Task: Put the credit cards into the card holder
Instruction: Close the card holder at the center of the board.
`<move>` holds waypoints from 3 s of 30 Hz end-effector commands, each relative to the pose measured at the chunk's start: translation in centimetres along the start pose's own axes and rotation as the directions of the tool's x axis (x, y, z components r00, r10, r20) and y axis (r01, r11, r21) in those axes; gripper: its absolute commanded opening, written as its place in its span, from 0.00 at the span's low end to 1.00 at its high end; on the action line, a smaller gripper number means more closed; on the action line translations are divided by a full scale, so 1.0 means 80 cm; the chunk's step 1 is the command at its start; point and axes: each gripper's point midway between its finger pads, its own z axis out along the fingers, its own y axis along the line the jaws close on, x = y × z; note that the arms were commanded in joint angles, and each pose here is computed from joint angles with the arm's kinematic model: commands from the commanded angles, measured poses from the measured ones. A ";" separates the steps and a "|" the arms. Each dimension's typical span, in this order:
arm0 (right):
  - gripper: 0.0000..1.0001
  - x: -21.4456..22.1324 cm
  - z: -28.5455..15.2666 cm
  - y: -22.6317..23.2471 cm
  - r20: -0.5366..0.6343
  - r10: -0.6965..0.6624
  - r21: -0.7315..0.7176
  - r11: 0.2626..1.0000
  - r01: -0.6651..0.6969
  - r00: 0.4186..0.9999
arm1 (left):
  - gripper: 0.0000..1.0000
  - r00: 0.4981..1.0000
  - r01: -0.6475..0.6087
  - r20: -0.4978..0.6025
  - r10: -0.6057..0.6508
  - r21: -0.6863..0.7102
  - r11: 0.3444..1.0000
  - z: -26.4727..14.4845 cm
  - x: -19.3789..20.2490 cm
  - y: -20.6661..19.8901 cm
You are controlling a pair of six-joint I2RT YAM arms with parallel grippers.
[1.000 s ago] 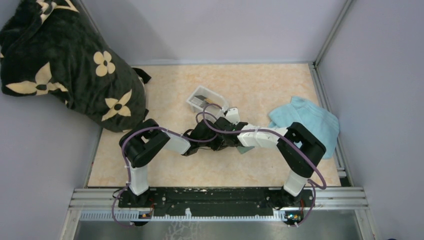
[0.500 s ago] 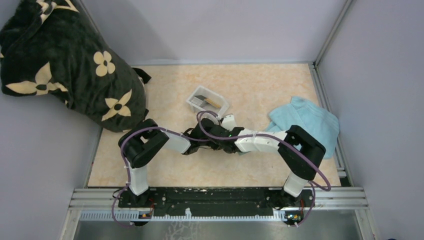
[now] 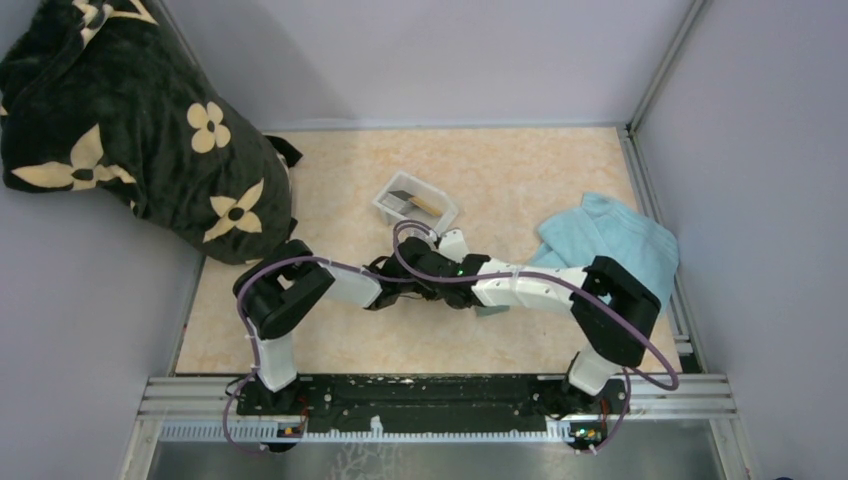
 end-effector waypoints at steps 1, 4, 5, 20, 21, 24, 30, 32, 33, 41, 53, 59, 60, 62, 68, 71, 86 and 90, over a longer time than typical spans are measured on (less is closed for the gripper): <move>0.09 -0.064 -0.048 0.000 0.139 0.062 -0.059 0.997 -0.055 0.988 | 0.20 0.999 -0.038 0.006 0.040 -0.226 0.973 -0.008 0.005 0.084; 0.11 -0.082 -0.064 -0.008 0.177 0.081 -0.056 0.996 -0.072 0.981 | 0.21 0.998 -0.047 0.022 0.053 -0.213 0.976 -0.012 0.000 0.078; 0.12 -0.084 -0.067 -0.013 0.183 0.089 -0.049 0.995 -0.081 0.979 | 0.22 0.998 -0.052 0.028 0.059 -0.208 0.977 -0.014 -0.002 0.075; 0.30 -0.033 -0.036 -0.077 0.062 0.431 -0.119 0.899 -0.422 0.900 | 0.26 0.991 -0.133 -0.026 0.131 -0.112 0.985 -0.031 0.016 0.050; 0.30 -0.030 -0.034 -0.079 0.055 0.446 -0.123 0.891 -0.437 0.894 | 0.26 0.990 -0.139 -0.034 0.136 -0.110 0.984 -0.030 0.019 0.050; 0.30 -0.025 -0.032 -0.082 0.053 0.461 -0.132 0.883 -0.451 0.886 | 0.26 0.988 -0.152 -0.049 0.148 -0.115 0.982 -0.027 0.027 0.048; 0.31 -0.019 -0.025 -0.075 0.016 0.414 -0.141 0.902 -0.408 0.910 | 0.26 0.988 -0.145 -0.071 0.137 -0.127 0.981 -0.018 0.040 0.053; 0.32 -0.020 -0.024 -0.074 0.016 0.397 -0.142 0.909 -0.391 0.917 | 0.26 0.989 -0.132 -0.077 0.123 -0.125 0.983 -0.015 0.044 0.055; 0.33 -0.020 -0.023 -0.075 0.016 0.389 -0.133 0.914 -0.383 0.921 | 0.26 0.990 -0.124 -0.082 0.114 -0.124 0.985 -0.013 0.046 0.057; 0.36 -0.019 -0.005 -0.082 -0.007 0.285 -0.037 0.958 -0.285 0.958 | 0.26 0.994 -0.046 -0.106 0.037 -0.090 0.995 -0.001 0.060 0.063; 0.36 -0.033 0.007 -0.090 0.008 0.201 0.038 0.979 -0.201 0.980 | 0.26 0.995 -0.002 -0.100 -0.007 -0.088 0.996 0.002 0.063 0.074; 0.35 -0.030 0.014 -0.093 -0.012 0.161 0.073 0.984 -0.160 0.987 | 0.26 0.995 0.014 -0.094 -0.022 -0.084 0.996 0.003 0.063 0.075; 0.35 -0.029 0.015 -0.093 -0.013 0.156 0.076 0.985 -0.155 0.988 | 0.26 0.995 0.015 -0.093 -0.023 -0.085 0.996 0.004 0.063 0.076; 0.34 -0.027 0.017 -0.093 -0.019 0.149 0.078 0.986 -0.147 0.989 | 0.26 0.995 0.015 -0.092 -0.023 -0.087 0.996 0.004 0.063 0.077; 0.29 -0.021 0.021 -0.095 -0.028 0.131 0.089 0.988 -0.128 0.991 | 0.26 0.996 0.021 -0.088 -0.029 -0.086 0.996 0.005 0.063 0.076; 0.23 -0.021 0.021 -0.096 -0.026 0.126 0.092 0.988 -0.123 0.992 | 0.26 0.996 0.021 -0.089 -0.028 -0.087 0.996 0.006 0.064 0.076; 0.08 -0.015 0.017 -0.101 -0.037 0.115 0.095 0.989 -0.112 0.993 | 0.26 0.996 0.020 -0.088 -0.027 -0.086 0.996 0.009 0.063 0.075; 0.03 -0.015 0.014 -0.100 -0.040 0.116 0.081 0.990 -0.112 0.992 | 0.26 0.996 0.019 -0.088 -0.026 -0.086 0.996 0.009 0.063 0.074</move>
